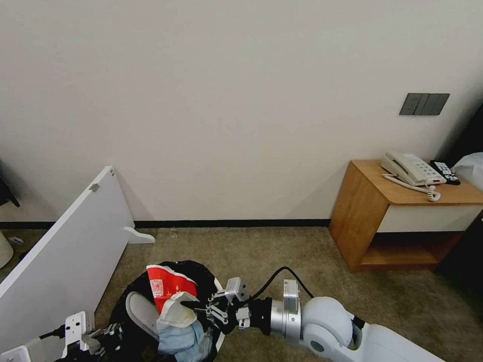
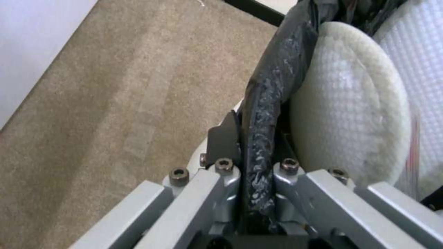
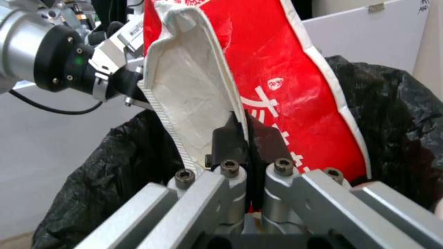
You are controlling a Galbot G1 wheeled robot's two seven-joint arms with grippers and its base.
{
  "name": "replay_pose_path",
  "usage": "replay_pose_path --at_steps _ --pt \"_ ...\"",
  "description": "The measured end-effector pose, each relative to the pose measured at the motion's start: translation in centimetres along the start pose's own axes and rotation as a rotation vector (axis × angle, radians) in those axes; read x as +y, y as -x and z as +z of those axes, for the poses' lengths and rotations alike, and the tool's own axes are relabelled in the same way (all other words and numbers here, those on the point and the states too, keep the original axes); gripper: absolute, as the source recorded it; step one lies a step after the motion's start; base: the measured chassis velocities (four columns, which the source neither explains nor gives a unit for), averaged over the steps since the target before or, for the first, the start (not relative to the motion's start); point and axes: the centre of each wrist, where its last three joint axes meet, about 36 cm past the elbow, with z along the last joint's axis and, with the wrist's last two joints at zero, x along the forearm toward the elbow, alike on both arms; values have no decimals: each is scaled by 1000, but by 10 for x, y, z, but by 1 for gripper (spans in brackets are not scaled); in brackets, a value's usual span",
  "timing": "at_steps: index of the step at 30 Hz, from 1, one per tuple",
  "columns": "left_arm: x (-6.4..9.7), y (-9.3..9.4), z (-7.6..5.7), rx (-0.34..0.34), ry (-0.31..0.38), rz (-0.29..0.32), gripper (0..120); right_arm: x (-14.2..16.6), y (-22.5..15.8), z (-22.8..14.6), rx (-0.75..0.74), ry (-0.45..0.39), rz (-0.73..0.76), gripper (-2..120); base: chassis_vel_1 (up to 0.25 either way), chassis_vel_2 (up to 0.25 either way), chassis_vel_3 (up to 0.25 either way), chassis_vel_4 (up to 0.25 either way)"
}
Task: Pick up the trash bin, then pick up the garbage from the floor and place it into the trash bin.
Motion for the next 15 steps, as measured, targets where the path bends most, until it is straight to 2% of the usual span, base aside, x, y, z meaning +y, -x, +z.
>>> replay_pose_path --at_steps 11,13,15 --pt "0 0 1 3 -6 3 2 -1 3 4 14 -4 29 0 0 0 0 0" --pt "0 0 1 4 -5 3 2 -1 3 4 15 -7 33 5 0 0 0 0" --pt "0 0 0 3 -5 4 2 0 3 3 18 -13 37 16 0 0 0 0"
